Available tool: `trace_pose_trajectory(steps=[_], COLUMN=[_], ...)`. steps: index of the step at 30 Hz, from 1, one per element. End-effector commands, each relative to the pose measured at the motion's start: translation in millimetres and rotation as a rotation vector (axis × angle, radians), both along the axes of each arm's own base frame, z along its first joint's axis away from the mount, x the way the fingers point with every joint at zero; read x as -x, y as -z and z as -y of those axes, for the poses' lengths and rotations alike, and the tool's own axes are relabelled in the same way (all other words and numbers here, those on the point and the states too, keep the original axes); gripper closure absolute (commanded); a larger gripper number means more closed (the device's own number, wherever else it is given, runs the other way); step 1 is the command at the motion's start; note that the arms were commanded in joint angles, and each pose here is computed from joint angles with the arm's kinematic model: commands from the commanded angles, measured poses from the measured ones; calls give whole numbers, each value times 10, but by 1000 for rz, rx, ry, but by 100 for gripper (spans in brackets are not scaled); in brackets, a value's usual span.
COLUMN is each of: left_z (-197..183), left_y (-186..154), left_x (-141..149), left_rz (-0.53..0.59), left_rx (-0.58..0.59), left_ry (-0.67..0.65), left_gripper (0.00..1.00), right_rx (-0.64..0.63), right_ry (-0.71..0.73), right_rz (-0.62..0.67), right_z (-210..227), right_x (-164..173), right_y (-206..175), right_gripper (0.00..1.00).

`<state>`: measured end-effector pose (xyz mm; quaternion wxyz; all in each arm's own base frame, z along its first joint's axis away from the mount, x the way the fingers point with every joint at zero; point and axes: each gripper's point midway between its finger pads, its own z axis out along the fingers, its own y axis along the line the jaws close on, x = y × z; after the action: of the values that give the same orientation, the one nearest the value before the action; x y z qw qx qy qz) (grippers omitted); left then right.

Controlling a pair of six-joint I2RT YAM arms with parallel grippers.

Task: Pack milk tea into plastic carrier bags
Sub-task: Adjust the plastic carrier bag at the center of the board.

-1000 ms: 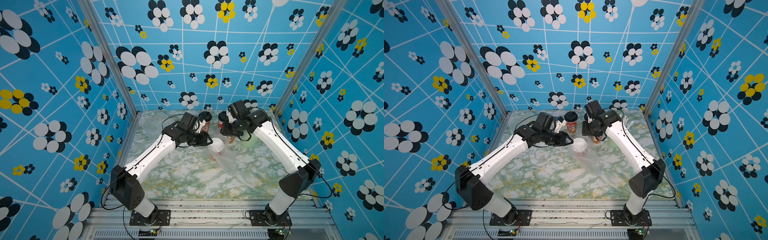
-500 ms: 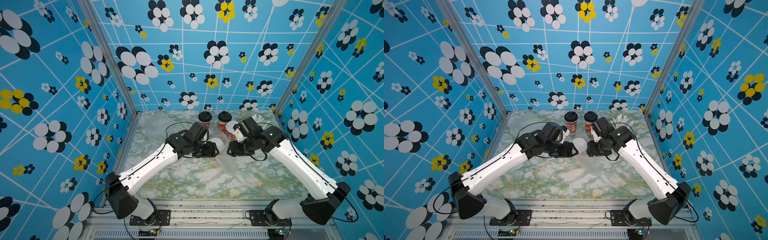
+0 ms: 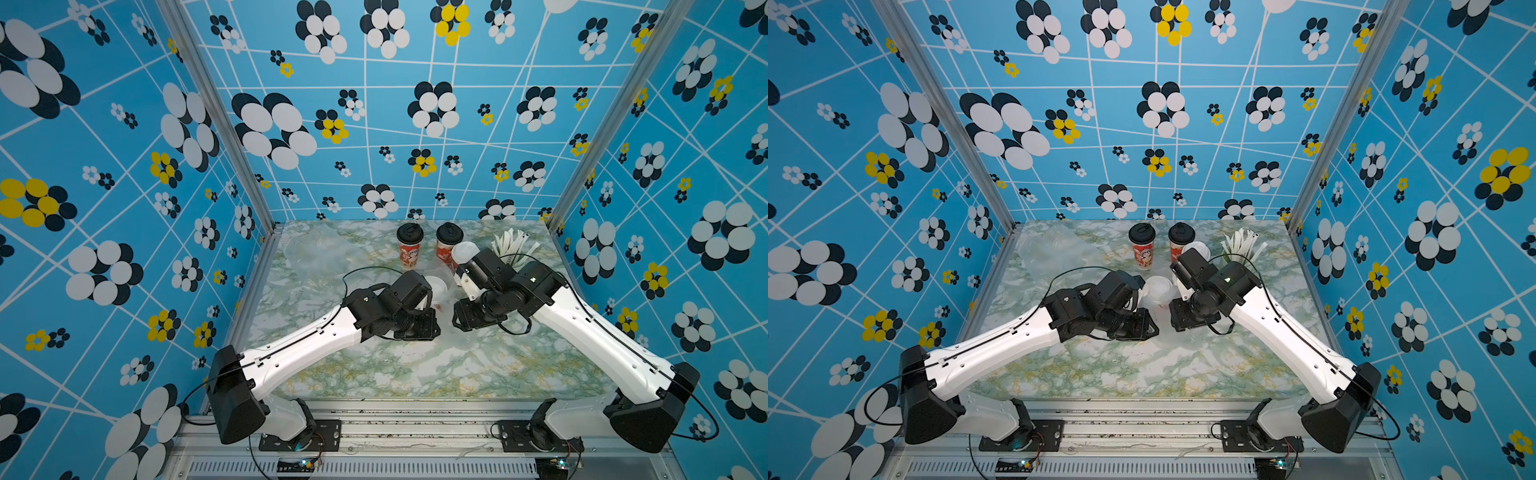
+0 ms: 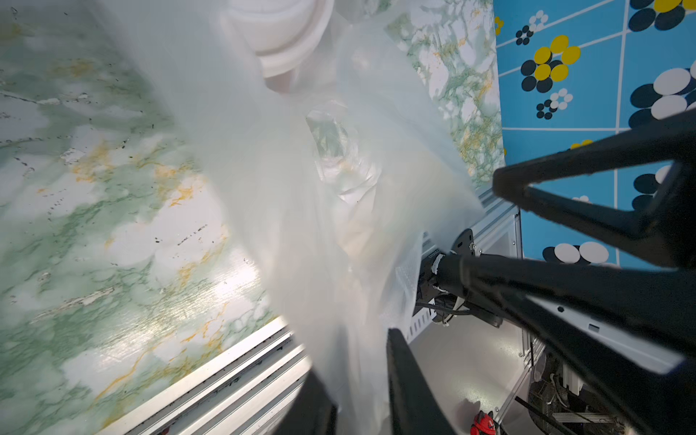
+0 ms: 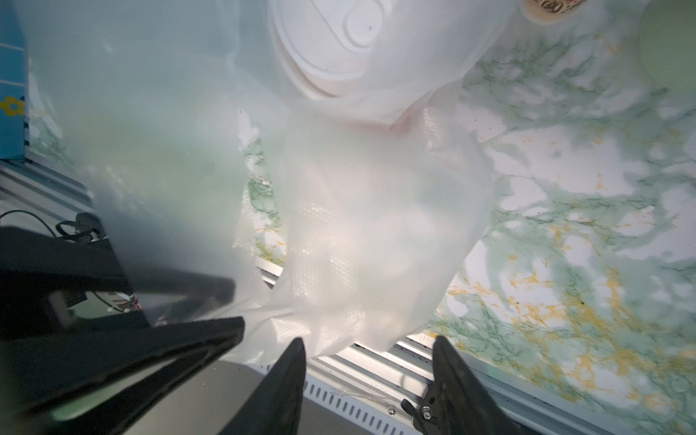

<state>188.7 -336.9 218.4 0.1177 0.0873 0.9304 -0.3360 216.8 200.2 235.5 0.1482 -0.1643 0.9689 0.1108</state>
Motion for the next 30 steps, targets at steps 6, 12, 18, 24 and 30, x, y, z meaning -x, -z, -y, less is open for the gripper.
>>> trace_pose_trajectory(steps=[6, 12, 18, 24, 30], left_z=[6, 3, -118, -286, -460], left_y=[-81, -51, -72, -130, -176], left_x=[-72, -88, -129, -159, -182], left_rz=[56, 62, 73, 84, 91], left_rx=[51, 68, 79, 74, 64], left_ry=[-25, -29, -58, -68, -65], left_gripper=[91, 98, 100, 100, 100], right_rx=[16, 136, 232, 233, 186], right_ry=[-74, -52, -37, -12, 18], right_rz=[85, 120, 122, 122, 116], right_z=[-222, -286, -224, -195, -174], right_x=[-148, -336, -444, -436, -360], right_y=[-201, -127, 63, 24, -98], right_gripper=[31, 24, 34, 55, 81])
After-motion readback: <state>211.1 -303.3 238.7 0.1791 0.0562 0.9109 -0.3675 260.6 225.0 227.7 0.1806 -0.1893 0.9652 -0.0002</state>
